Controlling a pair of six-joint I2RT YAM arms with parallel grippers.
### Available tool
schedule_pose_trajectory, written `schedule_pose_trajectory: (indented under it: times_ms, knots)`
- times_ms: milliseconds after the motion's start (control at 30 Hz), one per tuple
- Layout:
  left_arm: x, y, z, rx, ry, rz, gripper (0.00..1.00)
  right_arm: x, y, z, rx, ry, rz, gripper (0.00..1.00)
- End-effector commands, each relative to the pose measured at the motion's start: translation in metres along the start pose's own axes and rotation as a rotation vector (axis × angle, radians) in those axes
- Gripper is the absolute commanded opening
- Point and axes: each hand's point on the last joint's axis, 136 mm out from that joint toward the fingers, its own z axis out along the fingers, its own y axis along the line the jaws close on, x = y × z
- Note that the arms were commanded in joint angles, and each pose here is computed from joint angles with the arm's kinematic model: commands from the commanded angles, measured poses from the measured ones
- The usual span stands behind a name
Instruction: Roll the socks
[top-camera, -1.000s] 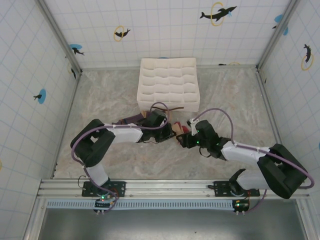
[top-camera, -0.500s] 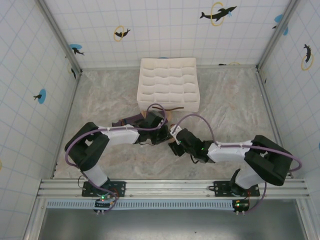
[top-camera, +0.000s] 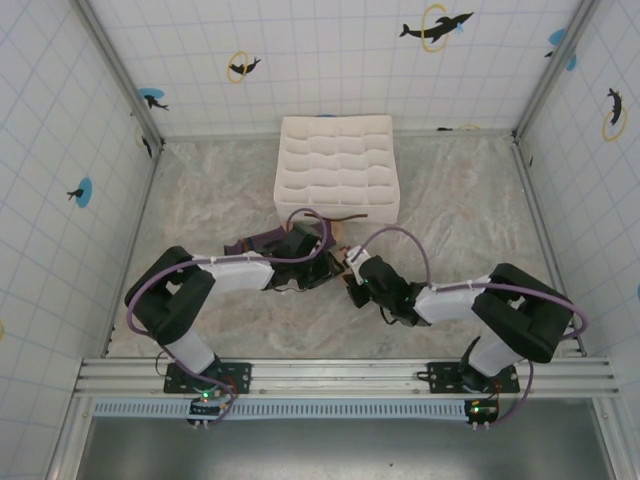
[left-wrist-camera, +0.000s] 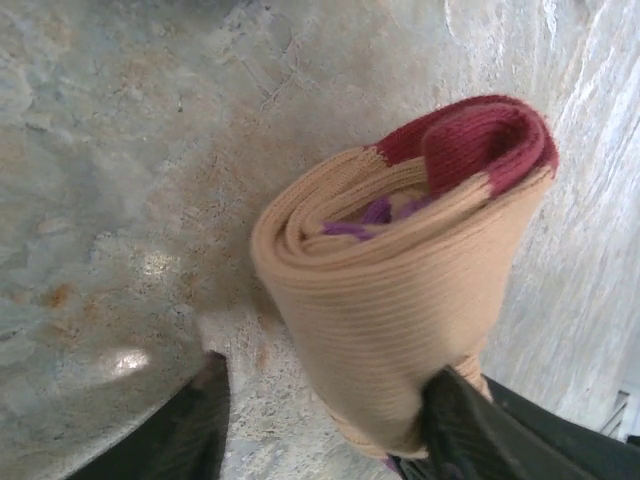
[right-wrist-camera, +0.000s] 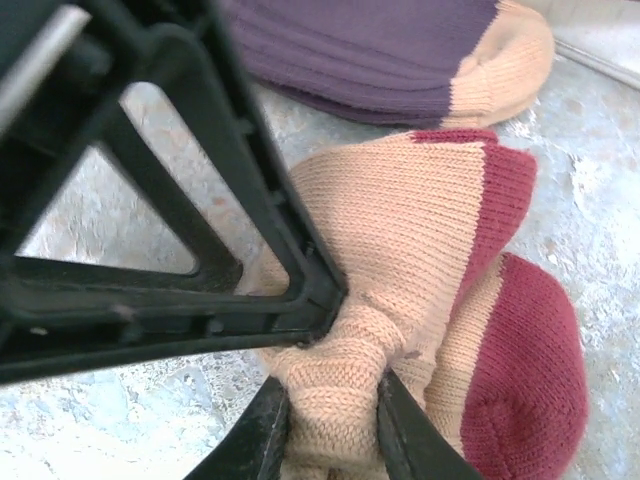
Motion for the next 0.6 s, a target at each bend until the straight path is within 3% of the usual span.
schedule_pose_trajectory:
  times_ms: [0, 200, 567]
  knots:
    - [0.014, -0.013, -0.005, 0.067, 0.051, 0.066, 0.57, 0.039, -0.002, -0.004, -0.122, 0.091, 0.179, 0.15]
    - [0.008, -0.029, -0.007, 0.150, 0.018, 0.157, 0.61, 0.049, -0.010, -0.011, -0.236, 0.096, 0.427, 0.14]
    - [-0.001, -0.028, 0.017, 0.172, -0.001, 0.144, 0.61, 0.084, -0.030, -0.011, -0.150, 0.188, 0.646, 0.16]
